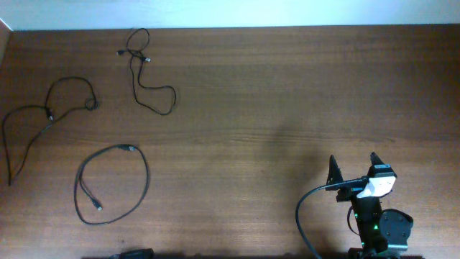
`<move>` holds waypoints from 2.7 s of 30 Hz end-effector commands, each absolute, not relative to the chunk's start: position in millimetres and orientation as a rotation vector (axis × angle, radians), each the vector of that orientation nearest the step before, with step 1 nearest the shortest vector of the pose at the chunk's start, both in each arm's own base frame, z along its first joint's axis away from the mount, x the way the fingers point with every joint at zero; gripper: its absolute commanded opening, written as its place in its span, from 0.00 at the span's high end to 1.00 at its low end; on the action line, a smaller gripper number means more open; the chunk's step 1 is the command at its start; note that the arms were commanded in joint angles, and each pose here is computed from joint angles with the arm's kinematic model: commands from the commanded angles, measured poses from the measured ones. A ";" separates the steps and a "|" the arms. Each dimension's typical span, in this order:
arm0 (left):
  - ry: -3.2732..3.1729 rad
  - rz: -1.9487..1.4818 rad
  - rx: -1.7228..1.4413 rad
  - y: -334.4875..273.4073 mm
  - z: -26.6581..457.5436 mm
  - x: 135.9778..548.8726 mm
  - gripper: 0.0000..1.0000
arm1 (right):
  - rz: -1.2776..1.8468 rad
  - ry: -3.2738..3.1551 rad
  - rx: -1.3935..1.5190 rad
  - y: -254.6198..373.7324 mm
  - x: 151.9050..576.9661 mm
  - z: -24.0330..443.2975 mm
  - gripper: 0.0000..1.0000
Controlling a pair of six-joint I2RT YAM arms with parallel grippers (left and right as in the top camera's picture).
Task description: Untangle cables
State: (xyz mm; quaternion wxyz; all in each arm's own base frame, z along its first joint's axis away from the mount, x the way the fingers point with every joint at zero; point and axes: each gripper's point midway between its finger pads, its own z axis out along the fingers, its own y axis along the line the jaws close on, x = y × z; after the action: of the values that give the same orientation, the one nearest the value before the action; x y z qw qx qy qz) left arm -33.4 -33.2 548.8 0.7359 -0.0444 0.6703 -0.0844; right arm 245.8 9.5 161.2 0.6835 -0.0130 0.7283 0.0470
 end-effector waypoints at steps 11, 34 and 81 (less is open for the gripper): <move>1.698 -0.132 -0.179 -26.4 382.1 -47.8 0.01 | 0.094 1.634 -0.031 8.7 245.6 159.4 0.01; 1.629 -0.050 -0.251 17.8 334.2 84.5 0.01 | 0.094 1.634 -0.031 8.7 245.6 159.4 0.01; 1.648 0.072 -0.082 20.1 156.7 245.0 0.01 | 0.094 1.634 -0.031 8.7 245.6 159.4 0.02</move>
State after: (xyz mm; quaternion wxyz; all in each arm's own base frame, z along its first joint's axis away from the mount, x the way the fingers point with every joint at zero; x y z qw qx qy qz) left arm 245.2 20.6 158.1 0.6784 -0.0438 0.7328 0.0288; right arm 245.7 9.0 161.6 0.6843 -0.0122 0.7277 0.0457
